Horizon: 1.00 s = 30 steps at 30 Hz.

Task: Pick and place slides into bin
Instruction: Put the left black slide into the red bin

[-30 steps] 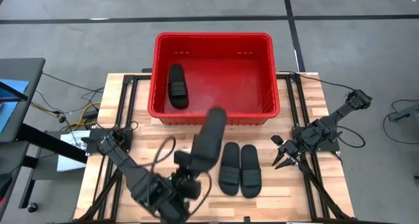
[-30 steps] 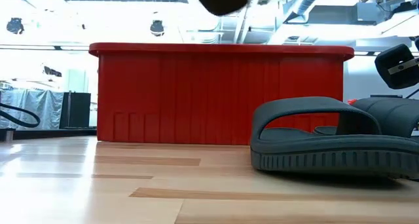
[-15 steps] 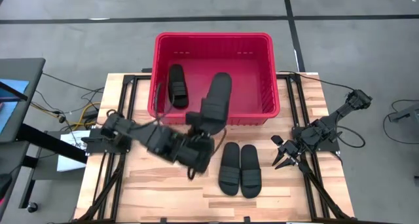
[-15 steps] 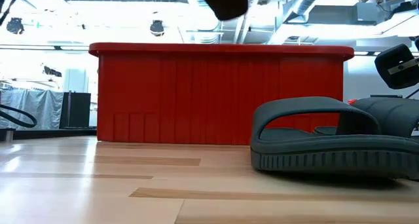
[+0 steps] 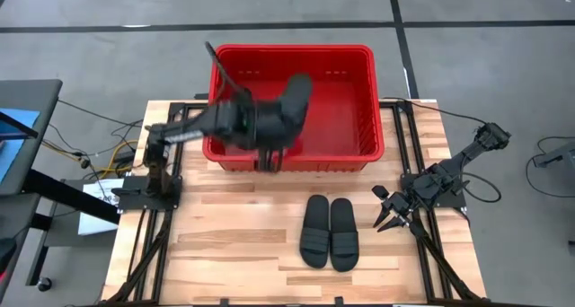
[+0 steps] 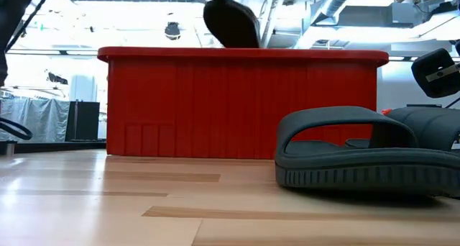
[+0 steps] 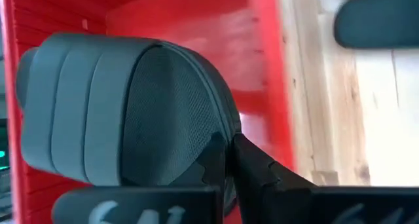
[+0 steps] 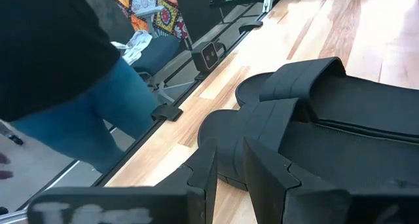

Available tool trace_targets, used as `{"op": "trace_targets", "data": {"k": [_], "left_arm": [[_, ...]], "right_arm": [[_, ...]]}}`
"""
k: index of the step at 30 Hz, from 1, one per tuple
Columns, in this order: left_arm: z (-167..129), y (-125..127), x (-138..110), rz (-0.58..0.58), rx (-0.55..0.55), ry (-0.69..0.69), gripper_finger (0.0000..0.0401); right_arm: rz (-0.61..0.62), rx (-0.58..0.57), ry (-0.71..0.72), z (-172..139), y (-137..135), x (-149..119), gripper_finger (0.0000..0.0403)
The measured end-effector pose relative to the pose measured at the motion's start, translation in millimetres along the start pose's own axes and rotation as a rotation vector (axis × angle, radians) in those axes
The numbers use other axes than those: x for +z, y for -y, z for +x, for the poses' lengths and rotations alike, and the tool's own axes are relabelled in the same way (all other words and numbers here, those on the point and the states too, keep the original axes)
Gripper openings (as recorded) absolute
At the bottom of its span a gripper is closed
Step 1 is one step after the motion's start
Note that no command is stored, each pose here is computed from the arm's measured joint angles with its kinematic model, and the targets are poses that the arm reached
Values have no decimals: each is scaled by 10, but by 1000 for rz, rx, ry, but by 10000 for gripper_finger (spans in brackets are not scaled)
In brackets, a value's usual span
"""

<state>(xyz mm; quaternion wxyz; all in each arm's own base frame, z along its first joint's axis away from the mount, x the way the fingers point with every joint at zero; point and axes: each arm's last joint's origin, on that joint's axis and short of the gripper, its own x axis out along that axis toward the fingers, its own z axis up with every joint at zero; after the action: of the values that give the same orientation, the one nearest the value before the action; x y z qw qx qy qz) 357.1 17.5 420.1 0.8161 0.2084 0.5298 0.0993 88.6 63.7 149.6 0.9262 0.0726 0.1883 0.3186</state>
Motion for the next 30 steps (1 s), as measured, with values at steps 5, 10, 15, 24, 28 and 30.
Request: {"op": "trace_targets", "data": {"k": [5,10,15,24,28,30], "left_arm": [[103,-522,-194,-66,-22,18,0],[230,-907,-394,-162,-33,6,0],[550,-1072,-472,-225,-33,12,0],[1153,-949,-602,-217,-71,-82,0],[1321,-884,-665,-221,-81,-86,0],[1398,-841,-702,-224,-87,-80,0]], "right_arm": [[0,0,1,0,0,1,66],[0,0,0,0,0,1,66],[0,0,1,0,0,1,66],[0,0,0,0,0,1,66],[0,0,0,0,0,0,66],[0,0,0,0,0,1,66]]}}
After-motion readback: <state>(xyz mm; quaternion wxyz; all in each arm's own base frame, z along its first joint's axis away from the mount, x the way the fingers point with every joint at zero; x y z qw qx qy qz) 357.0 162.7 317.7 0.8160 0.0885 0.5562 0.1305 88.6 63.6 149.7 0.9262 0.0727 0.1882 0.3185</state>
